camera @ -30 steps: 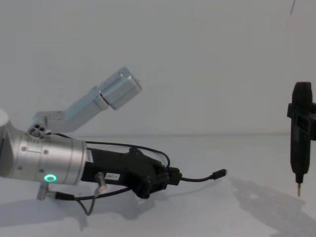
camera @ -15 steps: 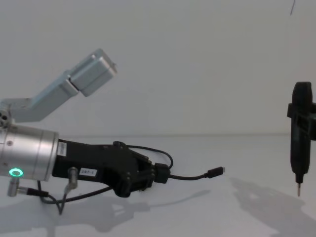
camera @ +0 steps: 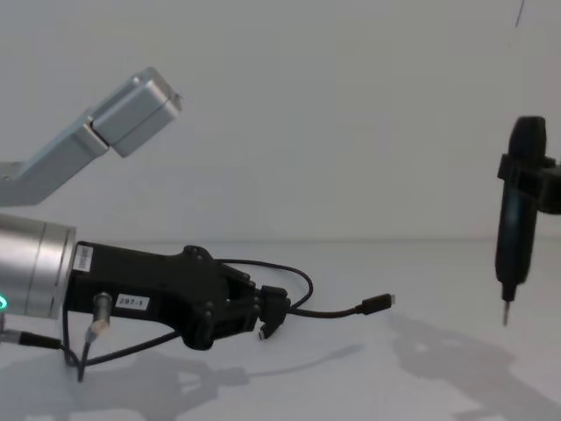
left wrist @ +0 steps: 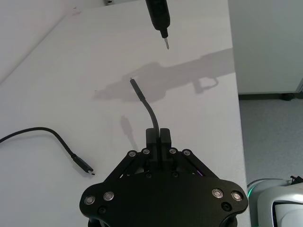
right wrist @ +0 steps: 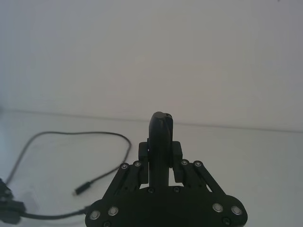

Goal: Pick up the data cable with the one hand.

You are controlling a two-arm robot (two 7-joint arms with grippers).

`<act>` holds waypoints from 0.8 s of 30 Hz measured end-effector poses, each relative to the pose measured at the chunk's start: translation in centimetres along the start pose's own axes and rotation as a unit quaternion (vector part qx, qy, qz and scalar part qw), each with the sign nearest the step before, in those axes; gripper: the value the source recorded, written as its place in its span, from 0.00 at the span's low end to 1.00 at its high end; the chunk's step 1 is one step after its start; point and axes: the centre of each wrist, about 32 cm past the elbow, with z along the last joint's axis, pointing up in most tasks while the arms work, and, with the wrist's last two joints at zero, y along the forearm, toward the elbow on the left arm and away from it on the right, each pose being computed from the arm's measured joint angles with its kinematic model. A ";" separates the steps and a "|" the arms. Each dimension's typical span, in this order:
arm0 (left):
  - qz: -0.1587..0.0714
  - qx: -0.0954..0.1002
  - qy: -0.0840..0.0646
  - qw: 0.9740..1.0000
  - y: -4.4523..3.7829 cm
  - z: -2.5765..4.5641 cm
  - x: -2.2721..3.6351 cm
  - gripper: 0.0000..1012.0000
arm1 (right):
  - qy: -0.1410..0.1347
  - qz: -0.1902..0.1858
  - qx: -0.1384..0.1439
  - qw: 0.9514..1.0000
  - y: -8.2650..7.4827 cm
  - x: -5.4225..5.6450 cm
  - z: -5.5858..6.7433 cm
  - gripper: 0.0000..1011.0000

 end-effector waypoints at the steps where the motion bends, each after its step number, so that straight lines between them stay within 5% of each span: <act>1: 0.000 0.000 0.000 1.000 0.04 0.02 -0.03 0.04 | 0.005 0.002 0.001 1.000 0.0 -0.1 0.1 0.28; 13: -0.002 -0.001 0.000 1.000 0.43 0.24 -0.32 0.04 | 0.084 0.044 0.006 0.996 0.8 -1.9 2.5 0.28; 24: -0.003 -0.001 0.000 1.000 0.56 0.29 -0.42 0.04 | 0.116 0.080 0.009 0.990 1.5 -3.3 3.2 0.28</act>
